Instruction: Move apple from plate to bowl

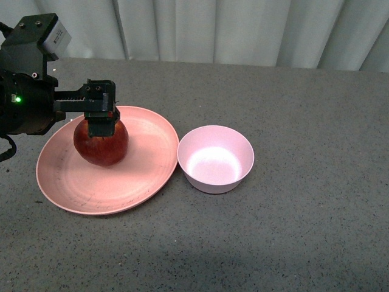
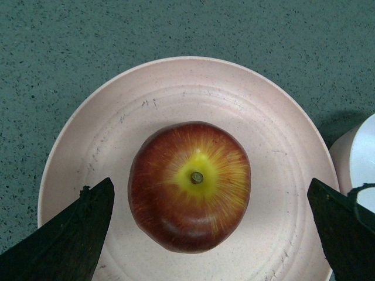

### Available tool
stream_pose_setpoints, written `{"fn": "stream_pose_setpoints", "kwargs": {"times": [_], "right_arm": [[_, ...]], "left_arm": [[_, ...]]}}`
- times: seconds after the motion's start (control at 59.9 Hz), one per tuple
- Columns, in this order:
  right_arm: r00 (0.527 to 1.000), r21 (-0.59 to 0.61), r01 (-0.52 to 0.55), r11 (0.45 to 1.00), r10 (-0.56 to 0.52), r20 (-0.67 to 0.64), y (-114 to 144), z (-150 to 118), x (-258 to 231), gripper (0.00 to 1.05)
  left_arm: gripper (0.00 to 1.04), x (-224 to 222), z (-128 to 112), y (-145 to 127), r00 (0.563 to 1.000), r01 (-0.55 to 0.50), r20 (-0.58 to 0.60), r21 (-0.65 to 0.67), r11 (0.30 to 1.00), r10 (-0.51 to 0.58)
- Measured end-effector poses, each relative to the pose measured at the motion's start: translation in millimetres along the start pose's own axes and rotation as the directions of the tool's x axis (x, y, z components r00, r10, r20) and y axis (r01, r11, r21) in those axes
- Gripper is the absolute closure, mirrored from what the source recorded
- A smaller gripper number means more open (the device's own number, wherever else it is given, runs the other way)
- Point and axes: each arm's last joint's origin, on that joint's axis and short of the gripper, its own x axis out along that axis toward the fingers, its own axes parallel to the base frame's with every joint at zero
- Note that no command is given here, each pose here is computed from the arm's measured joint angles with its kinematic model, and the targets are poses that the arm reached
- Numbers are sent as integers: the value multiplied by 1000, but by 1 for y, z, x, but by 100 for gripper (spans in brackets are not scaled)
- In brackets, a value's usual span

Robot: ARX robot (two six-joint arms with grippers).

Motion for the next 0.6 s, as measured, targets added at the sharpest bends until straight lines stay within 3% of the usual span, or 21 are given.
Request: {"fn": "stream_pose_setpoints", "kwargs": {"times": [0.601], "right_arm": [[1000,0,0,1000,0,0,0,0,0,9]], "left_arm": [[7,26,-21,2,996,-48,-75,14,999,49]]}}
